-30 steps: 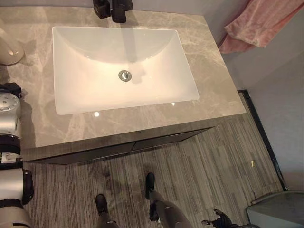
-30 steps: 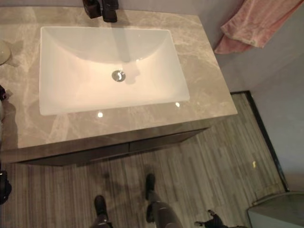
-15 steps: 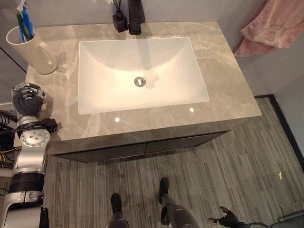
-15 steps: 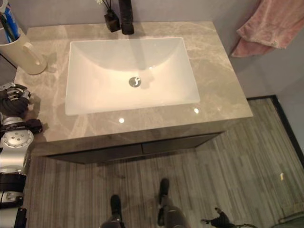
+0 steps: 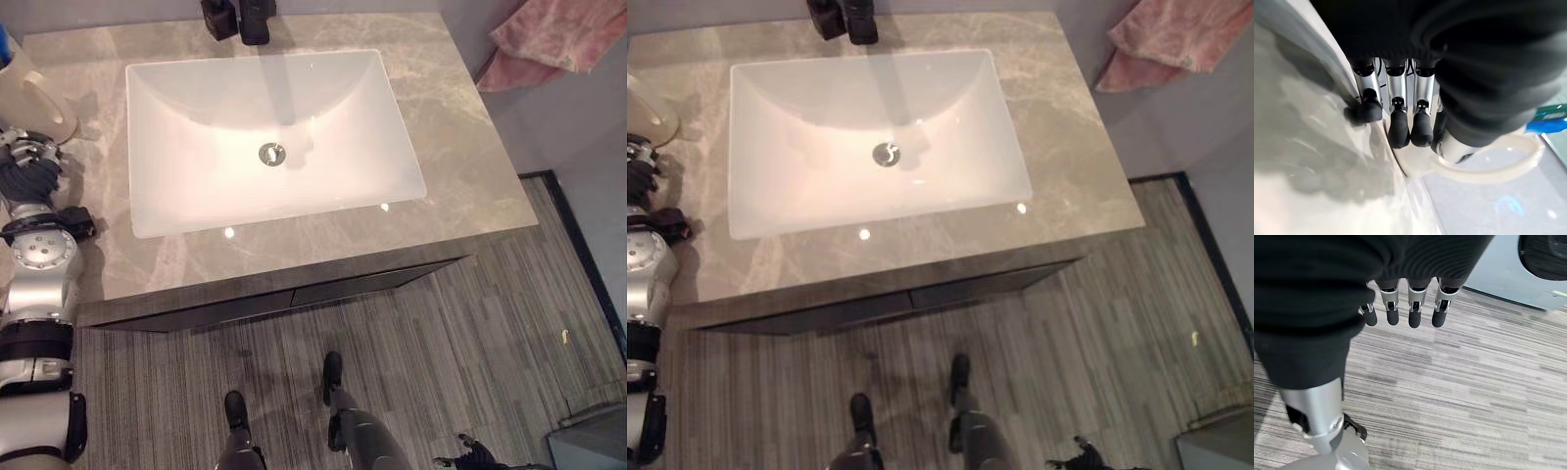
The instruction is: Put brush and paste in cup on sink, flatten towel.
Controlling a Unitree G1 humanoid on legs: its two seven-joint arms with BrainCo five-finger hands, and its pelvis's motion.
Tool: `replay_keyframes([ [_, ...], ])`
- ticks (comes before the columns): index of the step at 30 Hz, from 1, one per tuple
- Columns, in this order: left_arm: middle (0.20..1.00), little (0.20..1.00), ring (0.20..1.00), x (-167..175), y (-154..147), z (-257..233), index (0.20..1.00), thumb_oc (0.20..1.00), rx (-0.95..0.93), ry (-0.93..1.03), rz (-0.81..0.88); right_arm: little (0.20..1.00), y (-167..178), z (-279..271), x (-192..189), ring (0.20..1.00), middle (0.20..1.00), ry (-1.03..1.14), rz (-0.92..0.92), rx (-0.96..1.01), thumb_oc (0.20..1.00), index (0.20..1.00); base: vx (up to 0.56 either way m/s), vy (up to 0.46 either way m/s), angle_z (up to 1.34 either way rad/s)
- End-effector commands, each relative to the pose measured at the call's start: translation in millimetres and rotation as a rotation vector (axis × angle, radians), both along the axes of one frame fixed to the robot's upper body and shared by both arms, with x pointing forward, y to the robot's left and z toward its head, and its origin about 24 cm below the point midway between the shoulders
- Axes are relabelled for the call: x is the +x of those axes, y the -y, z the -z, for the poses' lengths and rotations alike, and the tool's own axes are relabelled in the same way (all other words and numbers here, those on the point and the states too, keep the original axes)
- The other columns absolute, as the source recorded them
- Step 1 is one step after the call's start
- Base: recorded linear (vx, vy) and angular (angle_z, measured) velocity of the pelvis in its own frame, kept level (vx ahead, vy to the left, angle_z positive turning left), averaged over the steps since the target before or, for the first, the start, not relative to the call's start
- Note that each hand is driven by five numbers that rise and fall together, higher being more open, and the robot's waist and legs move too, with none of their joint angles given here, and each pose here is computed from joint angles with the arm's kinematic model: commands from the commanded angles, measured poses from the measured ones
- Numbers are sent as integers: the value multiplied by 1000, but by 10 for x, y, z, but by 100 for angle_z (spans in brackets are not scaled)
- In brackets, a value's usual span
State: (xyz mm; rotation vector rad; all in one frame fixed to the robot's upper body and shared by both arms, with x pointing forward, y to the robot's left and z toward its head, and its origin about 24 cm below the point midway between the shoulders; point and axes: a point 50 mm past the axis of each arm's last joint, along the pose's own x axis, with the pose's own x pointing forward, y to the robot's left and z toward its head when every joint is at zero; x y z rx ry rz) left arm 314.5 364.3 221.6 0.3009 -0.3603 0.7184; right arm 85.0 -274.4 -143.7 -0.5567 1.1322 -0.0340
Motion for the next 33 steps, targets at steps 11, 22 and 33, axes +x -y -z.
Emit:
replay_keyframes([
  [11, 200, 200, 200, 77, -204, 37, 200, 200, -47, -154, 28, 1000, 137, -64, 71, 1000, 1000, -7, -21, -30, 1000, 1000, 3, 1, 0],
  [22, 200, 200, 200, 111, -368, -233, 200, 200, -34, -184, -54, 1000, 124, -62, 98, 1000, 1000, 2, -12, -14, 1000, 1000, 0, 0, 0],
  [33, 200, 200, 200, 120, -421, -582, 200, 200, 15, -177, -107, 1000, 47, -11, 43, 1000, 1000, -9, 17, 24, 1000, 1000, 0, 0, 0],
])
